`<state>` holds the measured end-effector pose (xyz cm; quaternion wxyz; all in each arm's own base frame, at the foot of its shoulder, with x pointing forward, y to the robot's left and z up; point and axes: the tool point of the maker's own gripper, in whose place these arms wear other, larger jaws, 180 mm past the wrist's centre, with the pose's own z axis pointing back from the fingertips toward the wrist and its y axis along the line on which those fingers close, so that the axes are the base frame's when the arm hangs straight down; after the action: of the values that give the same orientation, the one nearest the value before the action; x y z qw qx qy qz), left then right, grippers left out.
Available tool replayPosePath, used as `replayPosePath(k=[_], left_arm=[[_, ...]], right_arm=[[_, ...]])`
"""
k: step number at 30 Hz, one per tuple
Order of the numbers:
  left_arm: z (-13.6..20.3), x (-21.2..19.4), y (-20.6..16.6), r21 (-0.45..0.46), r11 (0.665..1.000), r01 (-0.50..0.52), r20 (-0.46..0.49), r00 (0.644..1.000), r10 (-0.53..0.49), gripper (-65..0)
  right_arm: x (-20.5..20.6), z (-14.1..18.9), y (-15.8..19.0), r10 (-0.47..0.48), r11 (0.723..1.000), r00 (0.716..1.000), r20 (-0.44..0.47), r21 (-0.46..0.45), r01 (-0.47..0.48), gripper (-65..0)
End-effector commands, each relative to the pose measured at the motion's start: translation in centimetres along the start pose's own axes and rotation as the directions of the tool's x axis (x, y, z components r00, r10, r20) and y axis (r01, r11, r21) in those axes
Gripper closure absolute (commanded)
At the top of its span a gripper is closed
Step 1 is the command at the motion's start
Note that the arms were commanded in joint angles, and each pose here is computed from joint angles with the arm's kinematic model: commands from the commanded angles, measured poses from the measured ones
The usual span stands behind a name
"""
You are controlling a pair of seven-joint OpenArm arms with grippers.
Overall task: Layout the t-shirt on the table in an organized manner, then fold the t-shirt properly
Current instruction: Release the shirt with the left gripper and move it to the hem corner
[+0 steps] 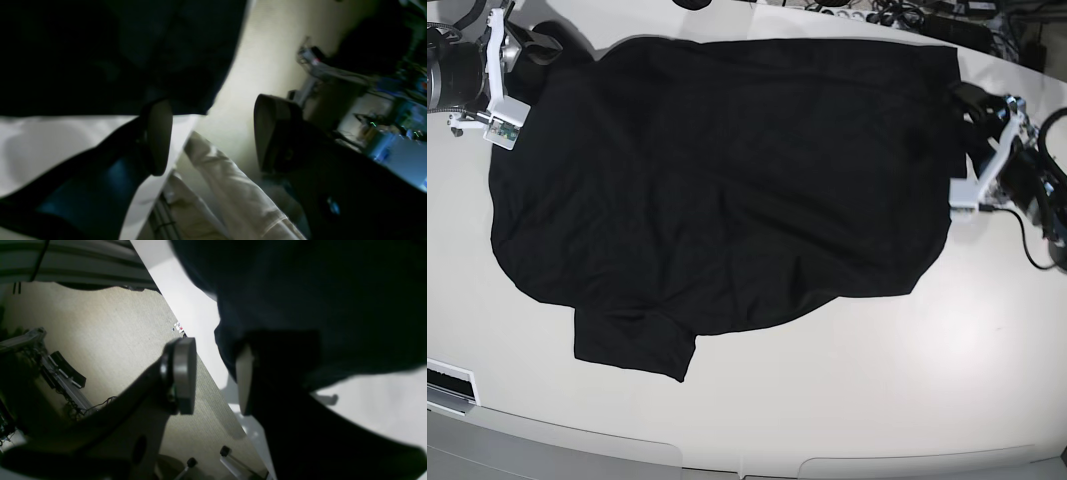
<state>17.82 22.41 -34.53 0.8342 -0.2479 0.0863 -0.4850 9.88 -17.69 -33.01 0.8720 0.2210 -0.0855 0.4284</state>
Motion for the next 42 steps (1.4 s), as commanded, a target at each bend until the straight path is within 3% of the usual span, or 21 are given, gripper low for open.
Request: replayPosePath(k=[1,5,8,10,14,17,20,24,26,28,31,36,39,40,42], left_arm=[[2.2,1.0,0.8,0.052,0.999,0.008,0.050,0.999,-0.010,-40.0],[6.9,3.7,5.1,0.280,0.960,-0.012,0.204,0.978,-0.048,-39.9],[10.8,4.4,9.3,0.398,0.901,-0.169,0.351,0.936,0.021,-39.9],[12.9,4.5,12.2,0.405,0.861,-0.308,0.477,0.874,0.089,-39.9],[13.7,3.1,16.5,0.264,0.798,-0.542,0.669,0.699,0.253,-39.9],[12.2,2.1,18.4,0.110,0.757,-0.643,0.747,0.556,0.364,-39.9],[9.7,1.6,19.1,-0.013,0.736,-0.677,0.766,0.466,0.442,-39.9],[7.5,1.0,20.1,-0.117,0.680,-0.724,0.795,0.341,0.501,-39.9],[6.0,0.7,20.4,-0.105,0.665,-0.740,0.798,0.336,0.500,-39.9],[4.2,0.8,20.5,-0.079,0.663,-0.744,0.790,0.360,0.497,-39.9],[1.9,1.8,20.2,-0.080,0.674,-0.735,0.781,0.373,0.500,-39.9],[-0.7,3.6,20.0,-0.043,0.698,-0.714,0.764,0.427,0.484,-39.9],[-0.7,4.1,20.6,-0.020,0.690,-0.724,0.780,0.420,0.463,-39.5],[-0.5,4.0,20.8,-0.011,0.684,-0.730,0.790,0.413,0.453,-36.2],[-0.1,3.6,21.6,0.019,0.658,-0.753,0.804,0.402,0.437,-20.2]], right_arm=[[0.4,0.5,0.0,0.024,1.000,1.000,0.011,-0.003,-0.024,-22.9],[0.4,0.5,0.0,0.024,1.000,1.000,0.011,-0.003,-0.024,-22.9],[0.4,0.5,0.0,0.024,1.000,1.000,0.011,-0.003,-0.024,-22.9],[0.4,0.5,0.0,0.024,1.000,1.000,0.011,-0.003,-0.024,-22.9],[0.4,0.5,0.0,0.025,1.000,1.000,0.010,-0.003,-0.025,-22.9],[0.5,0.5,0.0,0.025,1.000,1.000,0.011,-0.003,-0.025,-22.9],[0.5,0.6,-0.1,0.025,1.000,1.000,0.015,-0.004,-0.025,-22.9],[0.7,0.6,-0.1,0.025,1.000,0.999,0.021,-0.004,-0.025,-22.9],[0.7,0.6,-0.1,0.025,1.000,0.999,0.021,-0.004,-0.025,-22.9],[0.7,0.6,-0.1,0.025,1.000,0.999,0.022,-0.004,-0.025,-22.9],[0.8,0.6,-0.1,0.025,1.000,0.999,0.031,-0.004,-0.025,-22.9],[1.0,0.6,-0.1,0.026,1.000,0.999,0.039,-0.005,-0.026,-22.9],[1.0,0.6,-0.1,0.016,1.000,0.999,0.039,-0.005,-0.016,-22.9],[1.0,0.6,-0.1,0.015,1.000,0.999,0.039,-0.006,-0.015,-22.9],[1.0,0.6,-0.1,0.016,1.000,0.999,0.040,-0.006,-0.015,-22.9]])
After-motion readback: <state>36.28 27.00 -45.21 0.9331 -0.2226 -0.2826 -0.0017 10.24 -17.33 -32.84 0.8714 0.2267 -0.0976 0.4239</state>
